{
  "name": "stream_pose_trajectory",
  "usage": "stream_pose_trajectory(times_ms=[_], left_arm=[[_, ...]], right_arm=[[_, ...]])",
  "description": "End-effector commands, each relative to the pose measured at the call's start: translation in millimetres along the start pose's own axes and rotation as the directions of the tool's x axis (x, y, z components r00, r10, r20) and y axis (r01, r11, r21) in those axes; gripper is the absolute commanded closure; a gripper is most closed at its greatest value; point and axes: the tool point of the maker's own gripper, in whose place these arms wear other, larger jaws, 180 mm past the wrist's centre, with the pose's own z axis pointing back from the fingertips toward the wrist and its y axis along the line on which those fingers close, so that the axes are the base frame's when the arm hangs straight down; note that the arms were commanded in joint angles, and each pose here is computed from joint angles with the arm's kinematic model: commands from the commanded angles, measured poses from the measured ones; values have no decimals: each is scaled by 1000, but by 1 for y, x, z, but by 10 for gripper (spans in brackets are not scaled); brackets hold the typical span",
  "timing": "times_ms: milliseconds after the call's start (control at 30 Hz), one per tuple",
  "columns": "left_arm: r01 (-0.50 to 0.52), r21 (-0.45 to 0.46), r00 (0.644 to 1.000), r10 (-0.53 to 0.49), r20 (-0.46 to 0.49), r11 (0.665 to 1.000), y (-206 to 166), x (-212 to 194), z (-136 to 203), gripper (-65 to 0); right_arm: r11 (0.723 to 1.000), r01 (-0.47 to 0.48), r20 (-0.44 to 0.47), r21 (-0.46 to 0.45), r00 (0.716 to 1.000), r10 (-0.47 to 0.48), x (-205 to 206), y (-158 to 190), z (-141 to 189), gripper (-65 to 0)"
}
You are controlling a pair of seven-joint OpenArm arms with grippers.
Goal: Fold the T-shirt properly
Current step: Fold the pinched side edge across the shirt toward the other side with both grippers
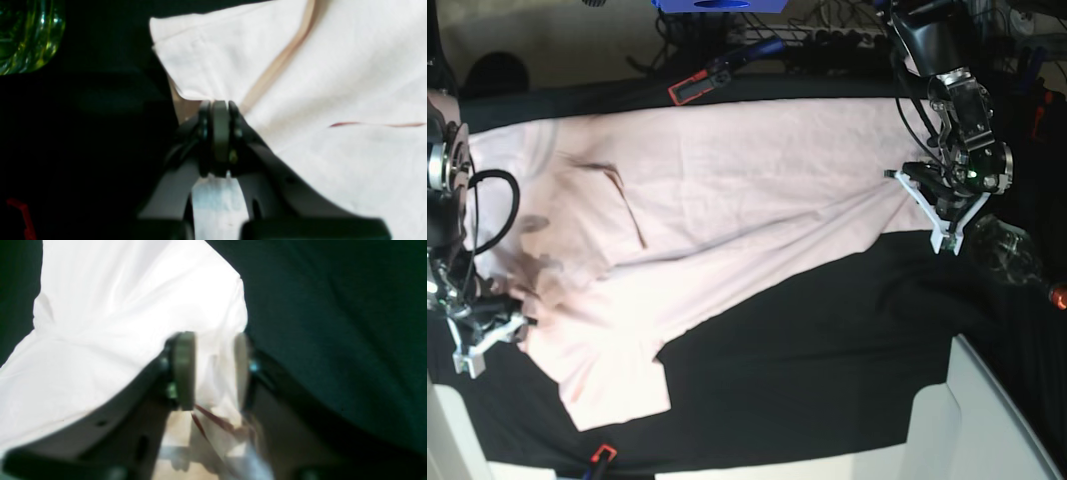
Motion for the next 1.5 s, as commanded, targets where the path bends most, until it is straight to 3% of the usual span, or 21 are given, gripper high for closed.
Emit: stream_pose_trajectory(times_ms=[0,133,300,567,600,733,800,1000,1133,1233,1467], left_arm=[[3,27,1000,-4,30,1000,10,11,5,0],[3,27,1000,-4,30,1000,10,11,5,0],[3,27,999,-3,32,1000,10,11,5,0],[2,27,999,-3,39,1000,10,15,5,0],[2,27,999,-3,39,1000,10,15,5,0],[1,27,999,-2,38,1000,10,15,5,0],[1,26,999,-2,35,1000,10,14,5,0],[1,27,999,-2,38,1000,10,15,5,0],[1,27,999,-2,38,1000,10,15,5,0],[1,27,999,-2,39,1000,10,16,5,0],[1,26,999,-2,38,1000,10,15,5,0]], right_arm=[[1000,-4,78,-5,997,4,34,-7,5,-115],[1000,-5,80,-5,997,5,34,-6,5,0],[999,-8,146,-33,989,13,49,-21,12,-1],[999,-4,153,-50,988,11,52,-31,16,-20],[999,-3,150,-50,989,11,51,-31,16,-46],[999,0,95,-41,995,4,40,-26,13,-316],[999,1,83,-39,997,2,36,-24,12,-416],[1000,2,67,-18,998,-1,30,-12,6,-440],[1000,6,54,-2,999,-6,21,-2,2,-409],[1000,7,46,-2,999,-7,16,-2,2,-350],[1000,8,46,-2,999,-7,16,-2,2,-62]])
